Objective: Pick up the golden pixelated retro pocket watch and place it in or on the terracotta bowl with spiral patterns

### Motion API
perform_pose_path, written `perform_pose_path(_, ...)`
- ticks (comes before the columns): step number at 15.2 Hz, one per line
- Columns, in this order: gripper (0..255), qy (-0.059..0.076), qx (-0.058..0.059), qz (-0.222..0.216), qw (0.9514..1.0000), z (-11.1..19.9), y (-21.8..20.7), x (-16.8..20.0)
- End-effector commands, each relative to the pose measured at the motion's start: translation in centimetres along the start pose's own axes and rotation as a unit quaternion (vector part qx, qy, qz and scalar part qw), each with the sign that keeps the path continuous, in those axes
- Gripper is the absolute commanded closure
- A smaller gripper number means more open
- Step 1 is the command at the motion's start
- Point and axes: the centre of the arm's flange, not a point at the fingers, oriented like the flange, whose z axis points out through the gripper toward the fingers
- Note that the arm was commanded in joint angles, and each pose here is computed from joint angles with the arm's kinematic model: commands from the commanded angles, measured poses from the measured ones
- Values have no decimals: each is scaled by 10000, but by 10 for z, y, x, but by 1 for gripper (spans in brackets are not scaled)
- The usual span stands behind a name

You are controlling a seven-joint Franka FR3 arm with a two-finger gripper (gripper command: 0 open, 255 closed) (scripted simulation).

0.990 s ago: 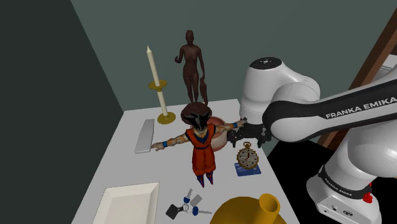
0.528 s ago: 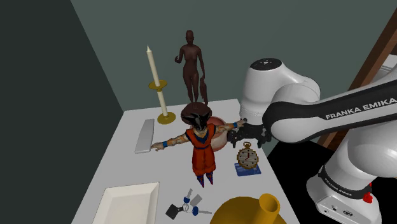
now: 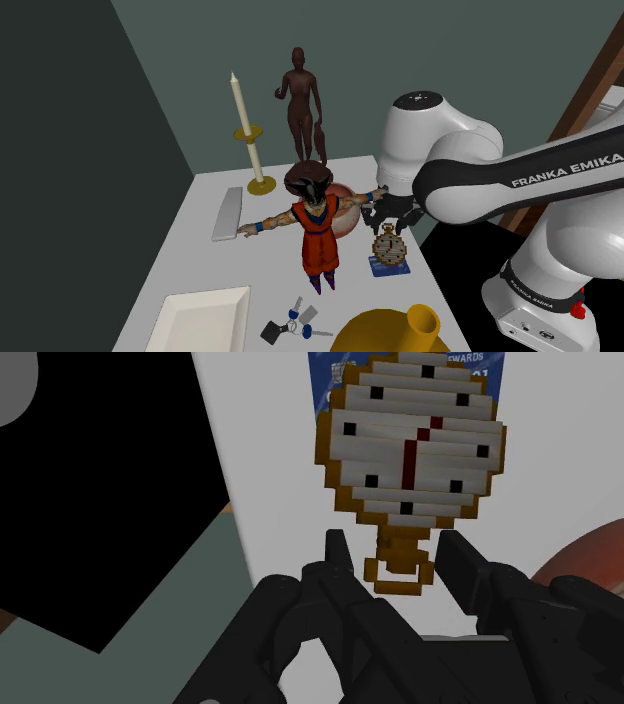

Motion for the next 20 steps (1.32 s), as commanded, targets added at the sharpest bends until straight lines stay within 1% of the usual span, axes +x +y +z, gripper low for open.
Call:
perform_pose_path(1,255,-2,-4,-1,10000,0,0,0)
perform_pose_path(2,255,-2,-4,-1,10000,0,0,0)
perform_pose_path(19,255,-2,-4,-1,10000,-89,-1,7)
perform_pose_path(20,255,-2,-2,-1,10000,-83,0,7)
